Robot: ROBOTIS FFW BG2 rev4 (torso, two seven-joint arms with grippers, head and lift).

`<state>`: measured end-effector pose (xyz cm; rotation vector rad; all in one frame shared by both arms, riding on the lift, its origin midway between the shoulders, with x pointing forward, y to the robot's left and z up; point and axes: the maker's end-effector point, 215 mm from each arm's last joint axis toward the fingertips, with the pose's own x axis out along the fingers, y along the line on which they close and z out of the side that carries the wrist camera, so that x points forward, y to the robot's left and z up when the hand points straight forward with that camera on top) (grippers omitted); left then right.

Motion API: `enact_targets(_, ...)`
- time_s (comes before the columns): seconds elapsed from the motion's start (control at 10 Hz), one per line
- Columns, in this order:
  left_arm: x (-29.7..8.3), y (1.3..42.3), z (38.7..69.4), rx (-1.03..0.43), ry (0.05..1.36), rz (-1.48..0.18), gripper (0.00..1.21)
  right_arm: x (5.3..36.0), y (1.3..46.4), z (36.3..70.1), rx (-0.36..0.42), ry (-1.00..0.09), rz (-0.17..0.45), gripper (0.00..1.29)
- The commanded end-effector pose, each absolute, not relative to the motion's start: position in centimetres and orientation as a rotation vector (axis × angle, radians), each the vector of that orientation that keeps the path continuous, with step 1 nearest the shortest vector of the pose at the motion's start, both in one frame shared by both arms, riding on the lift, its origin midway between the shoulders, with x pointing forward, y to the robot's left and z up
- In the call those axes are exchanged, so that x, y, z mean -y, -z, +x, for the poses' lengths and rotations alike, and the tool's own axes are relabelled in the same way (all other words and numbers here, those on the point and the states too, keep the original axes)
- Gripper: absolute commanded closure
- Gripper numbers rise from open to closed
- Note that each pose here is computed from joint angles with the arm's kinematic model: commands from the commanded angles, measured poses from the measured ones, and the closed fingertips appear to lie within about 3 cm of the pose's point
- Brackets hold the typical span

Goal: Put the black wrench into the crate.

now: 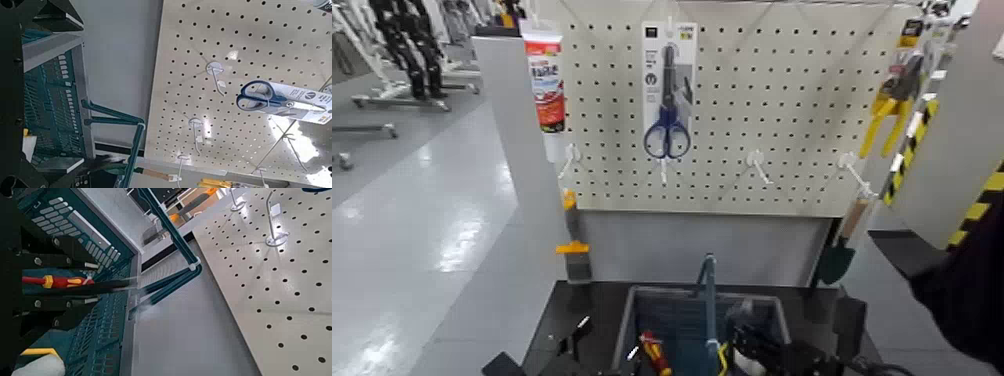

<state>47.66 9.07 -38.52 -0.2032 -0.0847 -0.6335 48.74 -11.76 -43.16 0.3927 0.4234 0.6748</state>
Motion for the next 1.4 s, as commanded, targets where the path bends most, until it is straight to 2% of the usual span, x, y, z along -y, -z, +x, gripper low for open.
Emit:
enact_targets(0.1,-9.1,38.4,47.7,0.088,0.637,-0.200,0.11,11.9,42.5,49.0,-0.409,-0.673,0.404,0.00)
enact_targets(0.6,-9.1,38.5,47.6,0.086,0.636,-0.200,0.11,12.0,41.7,49.3,-0.380,-0.675,0.395,0.00)
enact_targets(0.8,-9.2,38.4,47.7,0.087,0.635,-0.200,0.11,12.6,40.6,49.6,-0.331,-0.662,0.325,0.00)
enact_targets(1.0,-9.2,38.4,47.7,0.087,0.635,-0.200,0.11,11.2,37.2,49.7,-0.218,-0.701,0.262,0.00)
enact_targets(1.1,-9.1,38.5,47.7,0.085,0.635,-0.200,0.11,11.5,37.1,49.2,-0.216,-0.688,0.214,0.01)
enact_targets(1.2,-9.1,38.6,47.6,0.084,0.635,-0.201,0.11,12.5,37.6,48.6,-0.209,-0.640,0.198,0.01)
enact_targets(1.4,-9.4,38.6,47.5,0.083,0.631,-0.201,0.11,16.1,37.6,46.9,-0.129,-0.439,0.160,0.01)
